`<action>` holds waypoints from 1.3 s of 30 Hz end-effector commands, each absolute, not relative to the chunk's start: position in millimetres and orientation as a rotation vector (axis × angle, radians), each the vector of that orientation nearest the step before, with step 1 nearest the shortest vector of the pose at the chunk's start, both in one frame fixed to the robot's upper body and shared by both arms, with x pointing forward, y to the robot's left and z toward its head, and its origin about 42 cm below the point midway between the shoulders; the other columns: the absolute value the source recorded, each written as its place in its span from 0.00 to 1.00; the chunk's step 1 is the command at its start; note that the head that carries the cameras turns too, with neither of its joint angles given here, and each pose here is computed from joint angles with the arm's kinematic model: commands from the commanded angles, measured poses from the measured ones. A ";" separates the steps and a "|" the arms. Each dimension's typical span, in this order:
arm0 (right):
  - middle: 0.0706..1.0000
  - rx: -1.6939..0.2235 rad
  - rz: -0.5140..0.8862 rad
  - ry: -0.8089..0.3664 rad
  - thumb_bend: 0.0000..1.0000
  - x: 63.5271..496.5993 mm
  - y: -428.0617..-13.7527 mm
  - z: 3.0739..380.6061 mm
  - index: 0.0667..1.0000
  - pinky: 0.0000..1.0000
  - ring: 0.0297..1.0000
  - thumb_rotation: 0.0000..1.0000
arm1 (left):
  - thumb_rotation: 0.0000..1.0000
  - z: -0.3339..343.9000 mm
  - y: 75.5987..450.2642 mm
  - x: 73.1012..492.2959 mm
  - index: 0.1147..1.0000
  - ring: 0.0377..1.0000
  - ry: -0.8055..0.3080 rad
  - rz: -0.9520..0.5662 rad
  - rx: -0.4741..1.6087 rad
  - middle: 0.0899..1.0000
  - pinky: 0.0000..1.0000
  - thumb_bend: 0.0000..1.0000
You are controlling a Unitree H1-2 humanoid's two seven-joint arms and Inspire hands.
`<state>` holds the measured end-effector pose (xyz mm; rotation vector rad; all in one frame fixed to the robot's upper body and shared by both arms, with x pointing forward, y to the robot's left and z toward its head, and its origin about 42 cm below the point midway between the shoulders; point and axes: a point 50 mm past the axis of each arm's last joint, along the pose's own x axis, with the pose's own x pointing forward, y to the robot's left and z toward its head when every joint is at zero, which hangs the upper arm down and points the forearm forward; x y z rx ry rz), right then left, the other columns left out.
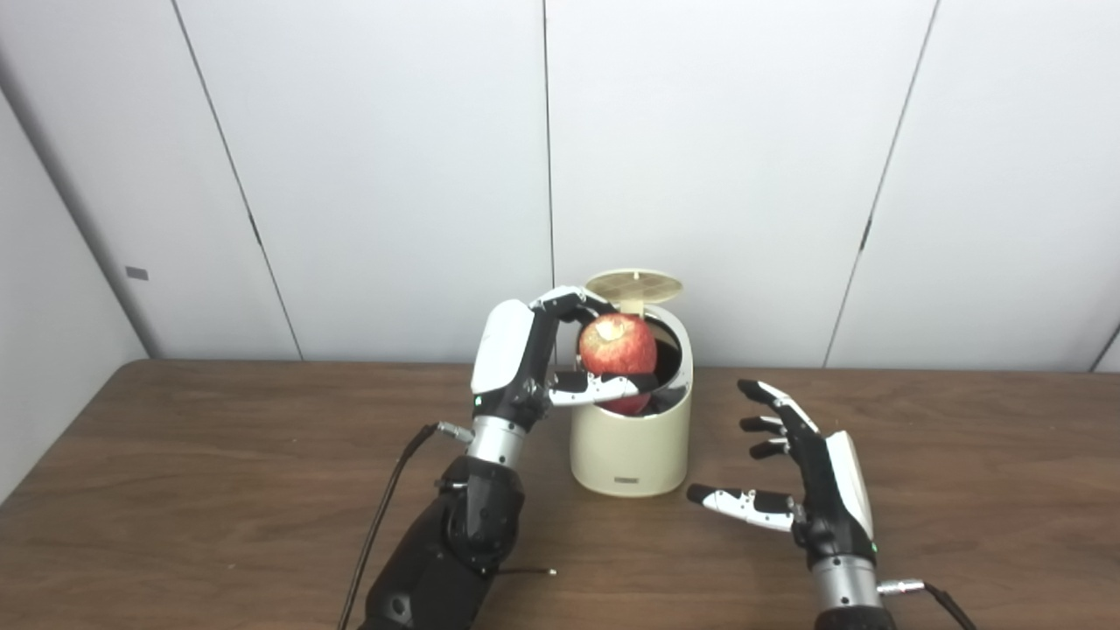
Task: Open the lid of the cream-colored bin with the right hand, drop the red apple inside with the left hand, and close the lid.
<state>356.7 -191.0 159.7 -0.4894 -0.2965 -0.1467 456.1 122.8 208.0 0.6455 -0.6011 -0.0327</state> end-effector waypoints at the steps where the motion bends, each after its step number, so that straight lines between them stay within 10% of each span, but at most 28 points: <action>1: 0.81 -0.472 -0.148 -0.376 0.75 362.1 -186.5 181.1 0.77 0.55 0.69 0.01 | 0.07 213.0 119.4 459.5 0.43 0.69 -0.584 -0.054 0.671 0.63 0.65 0.52; 13: 0.81 -0.487 -0.132 -0.377 0.75 361.8 -185.9 182.4 0.78 0.55 0.68 0.05 | 0.07 213.2 120.9 459.5 0.43 0.69 -0.578 -0.046 0.672 0.63 0.68 0.52; 14: 0.80 -0.487 -0.132 -0.377 0.76 361.7 -185.8 182.6 0.77 0.55 0.68 0.05 | 0.10 213.2 121.1 459.7 0.56 0.69 -0.579 -0.044 0.674 0.64 0.67 0.69; 17: 0.80 -0.483 -0.130 -0.379 0.76 362.0 -185.8 182.0 0.77 0.55 0.68 0.06 | 0.13 213.5 121.3 460.2 0.67 0.71 -0.579 -0.041 0.678 0.68 0.67 0.80; 39: 0.81 -0.485 -0.123 -0.381 0.76 361.9 -184.6 183.5 0.78 0.54 0.68 0.04 | 0.14 214.4 124.0 458.8 0.69 0.70 -0.581 -0.034 0.674 0.70 0.63 0.82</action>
